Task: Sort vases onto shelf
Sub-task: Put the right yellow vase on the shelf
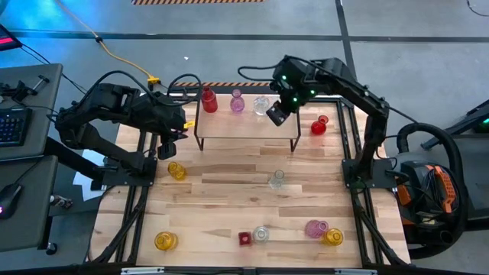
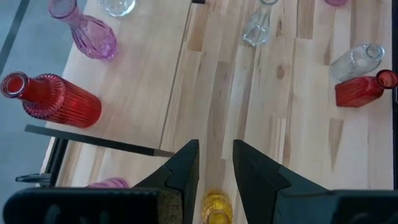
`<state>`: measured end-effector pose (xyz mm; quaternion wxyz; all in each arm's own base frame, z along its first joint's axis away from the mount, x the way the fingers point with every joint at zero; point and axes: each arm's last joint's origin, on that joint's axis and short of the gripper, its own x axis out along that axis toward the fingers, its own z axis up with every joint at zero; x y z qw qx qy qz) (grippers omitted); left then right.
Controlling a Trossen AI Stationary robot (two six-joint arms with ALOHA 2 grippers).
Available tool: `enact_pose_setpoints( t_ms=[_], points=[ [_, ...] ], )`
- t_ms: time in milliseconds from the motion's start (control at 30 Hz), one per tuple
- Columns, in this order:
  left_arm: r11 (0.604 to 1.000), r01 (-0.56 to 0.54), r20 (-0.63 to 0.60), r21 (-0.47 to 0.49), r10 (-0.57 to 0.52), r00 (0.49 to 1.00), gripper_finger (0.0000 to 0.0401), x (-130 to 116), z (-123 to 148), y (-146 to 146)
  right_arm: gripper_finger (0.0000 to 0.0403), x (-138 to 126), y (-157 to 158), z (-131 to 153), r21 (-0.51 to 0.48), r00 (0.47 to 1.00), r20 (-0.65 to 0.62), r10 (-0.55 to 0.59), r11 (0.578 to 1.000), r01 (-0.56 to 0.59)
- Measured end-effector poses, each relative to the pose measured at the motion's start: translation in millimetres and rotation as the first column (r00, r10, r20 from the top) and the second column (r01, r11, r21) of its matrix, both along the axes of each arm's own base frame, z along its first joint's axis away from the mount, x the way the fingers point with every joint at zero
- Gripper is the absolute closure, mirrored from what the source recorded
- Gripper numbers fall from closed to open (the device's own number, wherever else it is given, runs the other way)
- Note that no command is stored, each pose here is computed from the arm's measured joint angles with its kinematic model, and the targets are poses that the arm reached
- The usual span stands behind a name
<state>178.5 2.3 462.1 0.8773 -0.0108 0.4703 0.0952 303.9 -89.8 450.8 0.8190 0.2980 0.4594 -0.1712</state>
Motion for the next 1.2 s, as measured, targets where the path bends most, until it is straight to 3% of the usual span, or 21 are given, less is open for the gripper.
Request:
enact_pose_setpoints(
  t_ms=[267, 500, 733, 967, 1200],
  points=[
    [0.997, 0.050, -0.039, -0.065, -0.053, 0.998, 0.0311, -9.5, -13.2, -4.5, 0.0323, 8.0, 46.9, 1.7, 0.052, 0.999, 0.001, 0.038, 0.998, -0.038],
    [0.996, 0.033, -0.128, -0.078, -0.043, 0.991, 0.0311, -20.6, -41.3, -6.1, 0.0320, 11.0, 89.6, 1.7, 0.140, 1.000, -0.014, 0.015, 0.990, -0.013],
    [0.996, 0.010, -0.185, -0.087, -0.026, 0.982, 0.0311, -28.5, -60.6, -6.0, 0.0320, 6.7, 141.0, -8.7, 0.130, 0.997, -0.074, -0.002, 0.992, 0.012],
    [0.996, 0.009, -0.194, -0.086, -0.026, 0.981, 0.0311, -29.3, -63.7, -5.9, 0.0320, -28.0, 171.4, -26.1, 0.125, 0.972, -0.167, -0.163, 0.975, 0.185],
    [0.996, 0.001, -0.191, -0.089, -0.018, 0.981, 0.0311, -29.3, -63.6, -5.9, 0.0320, -87.4, 188.1, -47.9, 0.170, 0.907, -0.277, -0.316, 0.913, 0.370]
  ],
)
